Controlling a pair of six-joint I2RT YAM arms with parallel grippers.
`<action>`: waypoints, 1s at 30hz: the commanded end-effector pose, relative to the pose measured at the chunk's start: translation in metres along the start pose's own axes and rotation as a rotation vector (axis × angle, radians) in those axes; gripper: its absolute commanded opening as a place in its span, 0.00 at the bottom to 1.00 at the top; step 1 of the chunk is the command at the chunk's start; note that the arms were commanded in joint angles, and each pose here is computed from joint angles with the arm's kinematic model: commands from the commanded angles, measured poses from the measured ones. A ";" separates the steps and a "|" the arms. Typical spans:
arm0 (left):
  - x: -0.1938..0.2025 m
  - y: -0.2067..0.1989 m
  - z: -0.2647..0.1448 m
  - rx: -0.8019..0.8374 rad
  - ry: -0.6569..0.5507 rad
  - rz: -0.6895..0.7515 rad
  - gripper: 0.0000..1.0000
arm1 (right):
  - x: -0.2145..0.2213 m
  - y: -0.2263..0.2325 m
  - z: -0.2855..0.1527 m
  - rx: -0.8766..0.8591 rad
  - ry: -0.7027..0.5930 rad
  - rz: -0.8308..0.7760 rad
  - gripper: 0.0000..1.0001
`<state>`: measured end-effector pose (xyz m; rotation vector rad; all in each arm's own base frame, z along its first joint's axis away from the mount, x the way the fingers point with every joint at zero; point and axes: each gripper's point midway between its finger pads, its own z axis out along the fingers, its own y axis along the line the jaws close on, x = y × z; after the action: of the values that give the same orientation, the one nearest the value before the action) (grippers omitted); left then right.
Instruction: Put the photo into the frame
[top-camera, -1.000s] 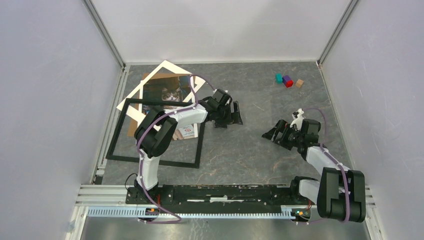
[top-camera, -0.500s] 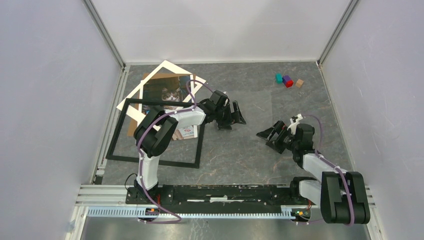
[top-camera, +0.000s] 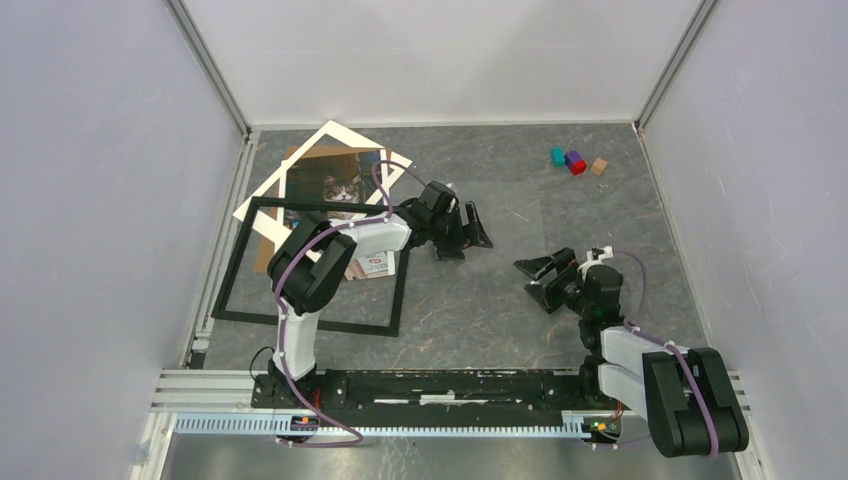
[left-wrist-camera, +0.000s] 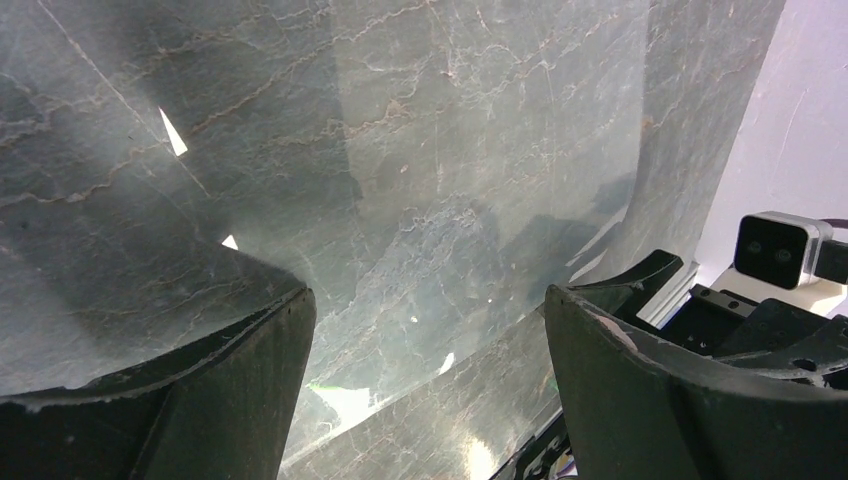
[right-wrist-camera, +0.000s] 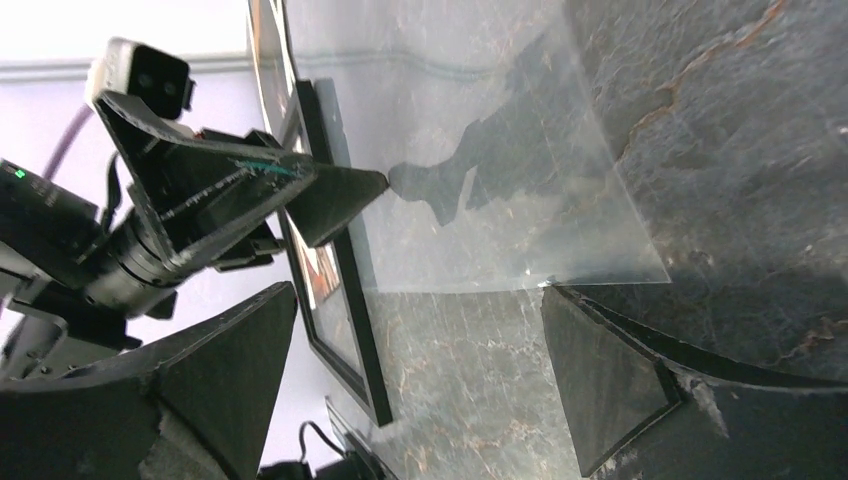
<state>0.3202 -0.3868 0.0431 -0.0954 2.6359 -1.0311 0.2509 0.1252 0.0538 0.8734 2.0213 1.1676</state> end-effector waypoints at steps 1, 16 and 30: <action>0.037 0.043 0.005 -0.134 0.104 -0.056 0.92 | -0.034 0.026 -0.002 -0.129 -0.208 0.037 0.98; 0.036 0.038 0.001 -0.116 0.103 -0.051 0.93 | -0.073 0.013 0.006 0.051 -0.273 -0.196 0.98; 0.038 0.043 0.002 -0.125 0.107 -0.054 0.93 | -0.069 -0.014 0.021 0.126 0.016 -0.335 0.98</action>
<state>0.3191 -0.3873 0.0437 -0.0913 2.6168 -1.0543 0.3102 0.0675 0.0509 0.6720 2.1213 0.8488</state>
